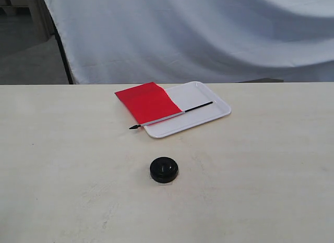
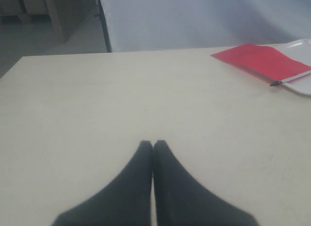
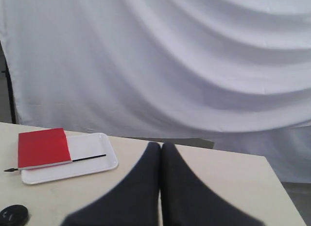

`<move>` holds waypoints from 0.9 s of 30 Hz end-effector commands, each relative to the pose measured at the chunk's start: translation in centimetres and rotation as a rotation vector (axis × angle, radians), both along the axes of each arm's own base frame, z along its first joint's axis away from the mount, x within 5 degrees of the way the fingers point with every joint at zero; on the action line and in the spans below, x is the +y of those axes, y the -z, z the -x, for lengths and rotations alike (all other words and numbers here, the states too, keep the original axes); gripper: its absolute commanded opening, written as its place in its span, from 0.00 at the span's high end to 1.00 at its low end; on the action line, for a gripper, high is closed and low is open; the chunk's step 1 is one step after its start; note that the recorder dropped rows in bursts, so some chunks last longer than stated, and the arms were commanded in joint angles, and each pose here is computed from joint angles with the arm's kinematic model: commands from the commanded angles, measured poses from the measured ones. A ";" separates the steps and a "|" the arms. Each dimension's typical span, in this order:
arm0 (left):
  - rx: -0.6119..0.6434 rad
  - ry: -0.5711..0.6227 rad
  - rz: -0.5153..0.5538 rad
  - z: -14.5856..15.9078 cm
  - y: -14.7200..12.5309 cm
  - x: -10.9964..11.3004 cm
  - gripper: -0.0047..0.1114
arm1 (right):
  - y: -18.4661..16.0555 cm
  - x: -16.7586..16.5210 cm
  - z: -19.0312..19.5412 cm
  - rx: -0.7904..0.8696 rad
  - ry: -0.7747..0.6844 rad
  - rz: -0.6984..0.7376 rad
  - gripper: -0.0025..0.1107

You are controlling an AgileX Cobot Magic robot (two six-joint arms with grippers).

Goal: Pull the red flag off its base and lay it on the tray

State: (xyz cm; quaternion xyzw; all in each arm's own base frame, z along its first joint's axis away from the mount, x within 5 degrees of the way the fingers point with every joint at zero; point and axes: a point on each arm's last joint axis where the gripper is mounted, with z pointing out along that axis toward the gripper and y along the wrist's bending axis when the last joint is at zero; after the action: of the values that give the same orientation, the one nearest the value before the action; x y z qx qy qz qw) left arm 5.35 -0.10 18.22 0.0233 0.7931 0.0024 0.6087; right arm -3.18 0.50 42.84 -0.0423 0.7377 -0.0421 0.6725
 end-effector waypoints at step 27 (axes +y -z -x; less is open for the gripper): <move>-0.006 -0.004 0.004 0.0 0.0 0.0 0.96 | 9.9 -0.4 -3.6 -0.202 -0.001 0.010 0.98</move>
State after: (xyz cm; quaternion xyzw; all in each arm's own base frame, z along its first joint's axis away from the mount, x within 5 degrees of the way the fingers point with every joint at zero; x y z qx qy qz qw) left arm 5.35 -0.10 18.22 0.0233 0.7931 0.0024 0.6087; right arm -1.11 0.11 34.41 -0.0437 0.6811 -0.0531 0.7289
